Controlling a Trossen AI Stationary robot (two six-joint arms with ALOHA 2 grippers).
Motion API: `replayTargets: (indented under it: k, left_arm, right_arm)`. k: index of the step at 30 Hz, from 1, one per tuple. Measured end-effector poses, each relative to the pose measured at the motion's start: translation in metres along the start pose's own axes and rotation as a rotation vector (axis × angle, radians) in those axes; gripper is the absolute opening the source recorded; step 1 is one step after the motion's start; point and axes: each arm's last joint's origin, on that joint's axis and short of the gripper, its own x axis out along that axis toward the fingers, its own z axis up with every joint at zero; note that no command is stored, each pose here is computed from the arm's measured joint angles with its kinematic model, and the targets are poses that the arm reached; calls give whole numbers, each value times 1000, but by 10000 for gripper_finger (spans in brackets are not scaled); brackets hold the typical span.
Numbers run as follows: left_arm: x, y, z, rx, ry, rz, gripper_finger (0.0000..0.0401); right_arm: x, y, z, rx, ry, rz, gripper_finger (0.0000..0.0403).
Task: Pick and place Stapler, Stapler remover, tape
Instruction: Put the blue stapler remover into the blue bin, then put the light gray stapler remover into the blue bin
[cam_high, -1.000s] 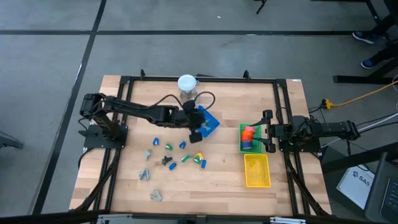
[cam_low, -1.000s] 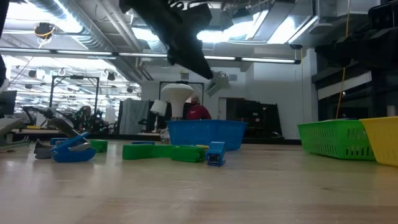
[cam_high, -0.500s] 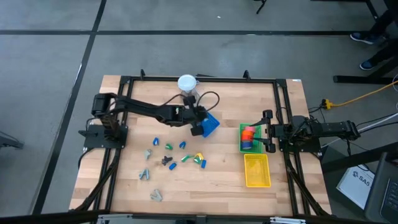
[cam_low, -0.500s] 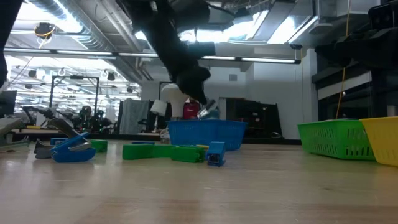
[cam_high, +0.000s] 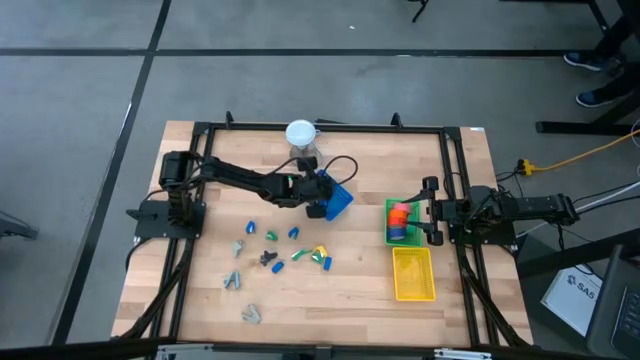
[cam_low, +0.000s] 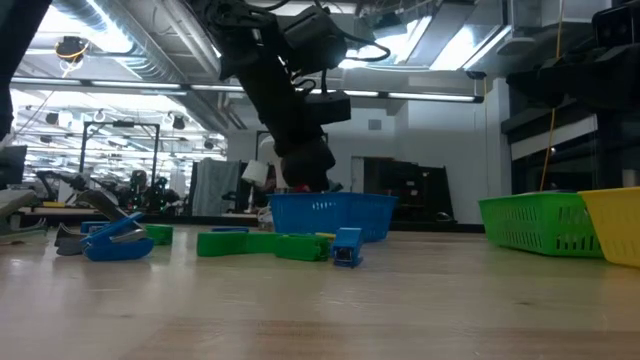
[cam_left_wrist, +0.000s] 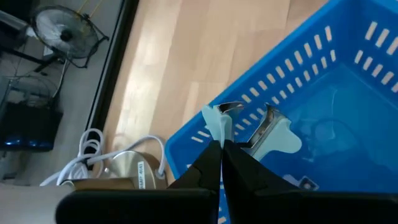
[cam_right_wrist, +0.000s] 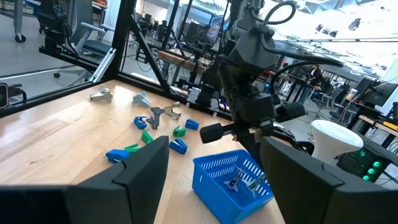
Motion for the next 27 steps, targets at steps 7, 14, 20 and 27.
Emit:
replayTargets:
  k: [7, 14, 20, 27]
  left_arm:
    - [0, 0, 0, -4, -2, -12, 20]
    - [0, 0, 0, -23, 6, 16, 61]
    - [-20, 0, 9, 12, -46, 42, 72]
    - [-70, 1, 33, -22, -185, -36, 66]
  right_arm:
    - [0, 0, 0, 0, 0, 0, 259]
    - [0, 0, 0, 0, 0, 0, 259]
    - [0, 0, 0, 0, 0, 0, 259]
    - [0, 0, 0, 0, -1, 0, 259]
